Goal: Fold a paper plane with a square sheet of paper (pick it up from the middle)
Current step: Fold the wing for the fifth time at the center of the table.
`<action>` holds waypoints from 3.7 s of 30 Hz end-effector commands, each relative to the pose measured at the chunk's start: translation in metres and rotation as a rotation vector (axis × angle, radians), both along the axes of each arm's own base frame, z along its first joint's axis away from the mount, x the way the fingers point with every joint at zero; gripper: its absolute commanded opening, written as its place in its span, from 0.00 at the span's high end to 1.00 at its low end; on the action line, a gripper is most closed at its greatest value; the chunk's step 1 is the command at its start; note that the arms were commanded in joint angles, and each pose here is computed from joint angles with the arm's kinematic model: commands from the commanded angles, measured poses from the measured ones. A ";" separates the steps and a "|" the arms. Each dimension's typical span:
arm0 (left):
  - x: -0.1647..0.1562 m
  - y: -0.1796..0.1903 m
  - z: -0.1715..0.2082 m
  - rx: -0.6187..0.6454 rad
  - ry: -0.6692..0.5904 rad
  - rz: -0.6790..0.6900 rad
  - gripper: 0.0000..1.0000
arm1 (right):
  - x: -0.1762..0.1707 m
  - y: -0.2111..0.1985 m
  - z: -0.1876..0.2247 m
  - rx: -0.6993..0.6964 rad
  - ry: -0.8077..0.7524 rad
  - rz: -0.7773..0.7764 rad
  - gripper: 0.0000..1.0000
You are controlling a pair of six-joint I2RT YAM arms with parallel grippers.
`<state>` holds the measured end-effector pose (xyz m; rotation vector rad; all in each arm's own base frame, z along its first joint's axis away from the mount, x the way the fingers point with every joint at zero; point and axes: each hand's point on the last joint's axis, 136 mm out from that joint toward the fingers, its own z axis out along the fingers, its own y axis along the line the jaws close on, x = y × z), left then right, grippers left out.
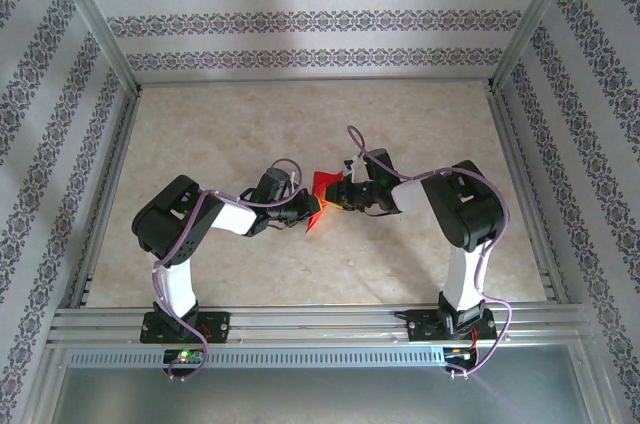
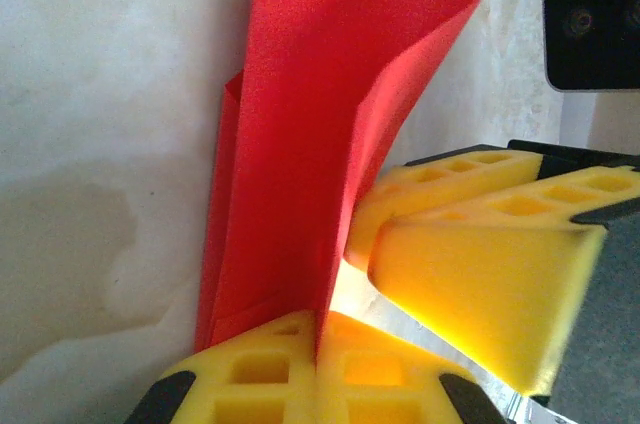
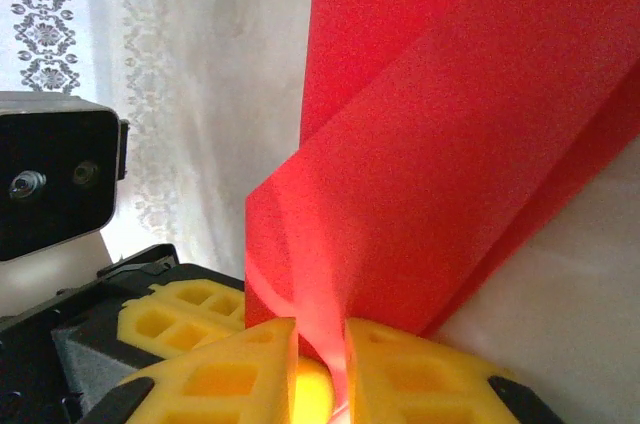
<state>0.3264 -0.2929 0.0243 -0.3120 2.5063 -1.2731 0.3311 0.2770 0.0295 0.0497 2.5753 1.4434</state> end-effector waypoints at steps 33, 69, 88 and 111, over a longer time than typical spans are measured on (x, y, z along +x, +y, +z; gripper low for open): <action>-0.012 0.018 -0.022 0.080 0.064 0.012 0.90 | -0.001 -0.020 -0.056 -0.313 0.159 -0.067 0.86; -0.031 0.024 -0.012 0.107 0.120 -0.026 0.81 | -0.008 -0.029 -0.071 -0.437 0.205 -0.045 0.87; -0.051 0.033 -0.023 0.167 0.149 -0.100 0.87 | -0.009 -0.029 -0.074 -0.441 0.218 -0.041 0.87; -0.060 0.030 -0.009 0.149 0.161 -0.154 0.88 | -0.011 -0.029 -0.078 -0.448 0.233 -0.037 0.87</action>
